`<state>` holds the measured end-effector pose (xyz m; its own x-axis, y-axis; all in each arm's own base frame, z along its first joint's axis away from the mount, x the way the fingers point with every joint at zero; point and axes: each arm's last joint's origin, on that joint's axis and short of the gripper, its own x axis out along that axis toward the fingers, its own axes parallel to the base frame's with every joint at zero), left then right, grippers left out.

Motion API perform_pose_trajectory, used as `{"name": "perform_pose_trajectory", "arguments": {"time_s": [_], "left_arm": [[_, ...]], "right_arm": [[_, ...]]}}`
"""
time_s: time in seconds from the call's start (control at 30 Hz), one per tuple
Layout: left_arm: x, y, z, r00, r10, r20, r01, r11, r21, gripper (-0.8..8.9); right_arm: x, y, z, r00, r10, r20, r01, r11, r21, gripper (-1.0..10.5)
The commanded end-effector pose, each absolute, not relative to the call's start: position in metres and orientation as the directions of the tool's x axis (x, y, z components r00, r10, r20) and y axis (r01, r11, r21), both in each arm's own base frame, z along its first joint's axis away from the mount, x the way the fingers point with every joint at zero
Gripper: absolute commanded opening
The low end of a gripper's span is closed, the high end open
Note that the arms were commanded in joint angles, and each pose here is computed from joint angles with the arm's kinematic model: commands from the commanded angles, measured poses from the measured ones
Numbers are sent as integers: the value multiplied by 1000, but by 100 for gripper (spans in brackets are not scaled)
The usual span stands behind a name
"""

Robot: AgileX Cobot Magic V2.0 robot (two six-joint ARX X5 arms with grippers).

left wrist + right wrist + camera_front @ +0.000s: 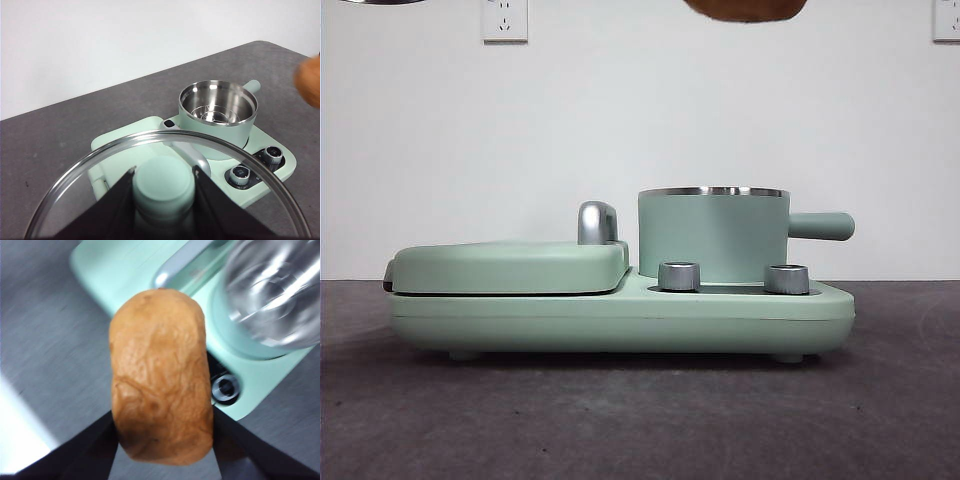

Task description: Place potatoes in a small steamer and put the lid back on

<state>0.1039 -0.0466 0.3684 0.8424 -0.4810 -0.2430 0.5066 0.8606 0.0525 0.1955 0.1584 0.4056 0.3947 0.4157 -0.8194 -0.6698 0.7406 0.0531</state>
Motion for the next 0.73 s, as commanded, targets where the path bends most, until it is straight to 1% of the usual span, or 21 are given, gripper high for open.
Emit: {"name": "perform_pose_trajectory", "arguments": {"time_s": [0.03, 0.2, 0.37, 0.6, 0.73], "left_arm": [[103, -46, 376, 853, -484, -195, 504, 861, 63, 15], [103, -46, 376, 853, -484, -195, 504, 862, 63, 15], [103, -46, 376, 853, -484, -195, 504, 861, 63, 15], [103, -46, 376, 853, -484, -195, 504, 862, 61, 15], [103, -46, 376, 853, -484, -195, 504, 862, 61, 15]], "right_arm": [[222, 164, 407, 408, 393, -824, -671, 741, 21, 255], [271, 170, 401, 421, 352, -836, -649, 761, -7, 255], [312, 177, 384, 410, 318, -855, -646, 763, -26, 255], [355, 180, 352, 423, 300, -855, -628, 778, -38, 255], [373, 178, 332, 403, 279, -872, -611, 791, -29, 255]]}}
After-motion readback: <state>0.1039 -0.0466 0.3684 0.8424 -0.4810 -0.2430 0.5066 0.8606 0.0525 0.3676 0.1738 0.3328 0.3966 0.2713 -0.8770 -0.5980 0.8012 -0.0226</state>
